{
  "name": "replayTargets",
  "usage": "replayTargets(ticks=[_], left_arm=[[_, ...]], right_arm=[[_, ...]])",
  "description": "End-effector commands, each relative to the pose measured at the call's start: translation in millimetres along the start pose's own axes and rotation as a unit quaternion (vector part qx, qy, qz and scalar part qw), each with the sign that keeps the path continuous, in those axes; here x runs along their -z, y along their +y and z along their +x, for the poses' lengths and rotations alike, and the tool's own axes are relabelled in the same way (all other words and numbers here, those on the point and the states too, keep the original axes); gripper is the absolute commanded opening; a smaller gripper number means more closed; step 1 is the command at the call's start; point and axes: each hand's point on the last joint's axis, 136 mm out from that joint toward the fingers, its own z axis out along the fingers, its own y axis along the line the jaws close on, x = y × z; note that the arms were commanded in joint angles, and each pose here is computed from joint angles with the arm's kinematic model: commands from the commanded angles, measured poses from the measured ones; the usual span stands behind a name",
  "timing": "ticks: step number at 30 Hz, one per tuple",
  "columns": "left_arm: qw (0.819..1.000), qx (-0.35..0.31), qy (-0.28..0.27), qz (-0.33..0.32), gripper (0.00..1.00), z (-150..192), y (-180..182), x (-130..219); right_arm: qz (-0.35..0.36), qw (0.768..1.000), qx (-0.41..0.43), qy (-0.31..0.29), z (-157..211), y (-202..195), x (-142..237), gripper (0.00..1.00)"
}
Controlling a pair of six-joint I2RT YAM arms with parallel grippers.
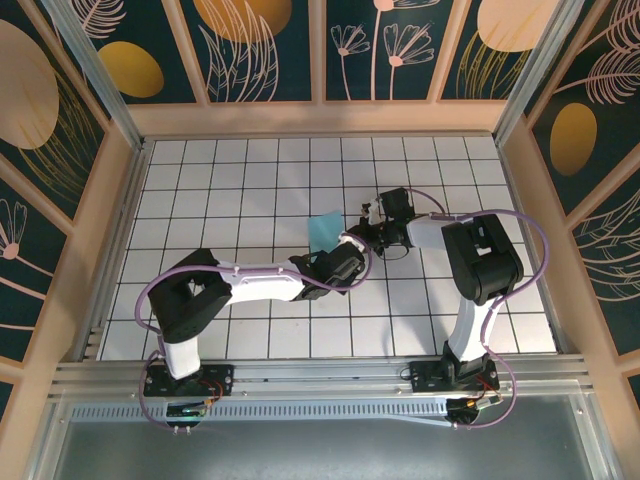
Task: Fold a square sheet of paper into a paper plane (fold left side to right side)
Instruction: Fold the triangle a second time at the center of the table.
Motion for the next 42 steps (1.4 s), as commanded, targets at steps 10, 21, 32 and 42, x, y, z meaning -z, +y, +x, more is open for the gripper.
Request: replayTargets(ticks=[10,21,32,42], left_arm=[[0.997,0.040,-0.029,0.054,0.00,-20,-16,15],[0.982,0.118,-0.027,0.148,0.00,-34,-20,17],[0.961,0.176,-0.027,0.211,0.00,-39,-15,23],[0.958,0.197,-0.010,0.211,0.00,-18,-5,19]], right_arm=[[0.012,0.993,0.049,-0.105,-37,14,70,0.38],[0.025,0.992,0.065,-0.109,8,-10,94,0.23],[-0.019,0.996,0.069,-0.050,59,-13,60,0.00],[0.013,0.998,0.064,-0.021,61,-24,27,0.00]])
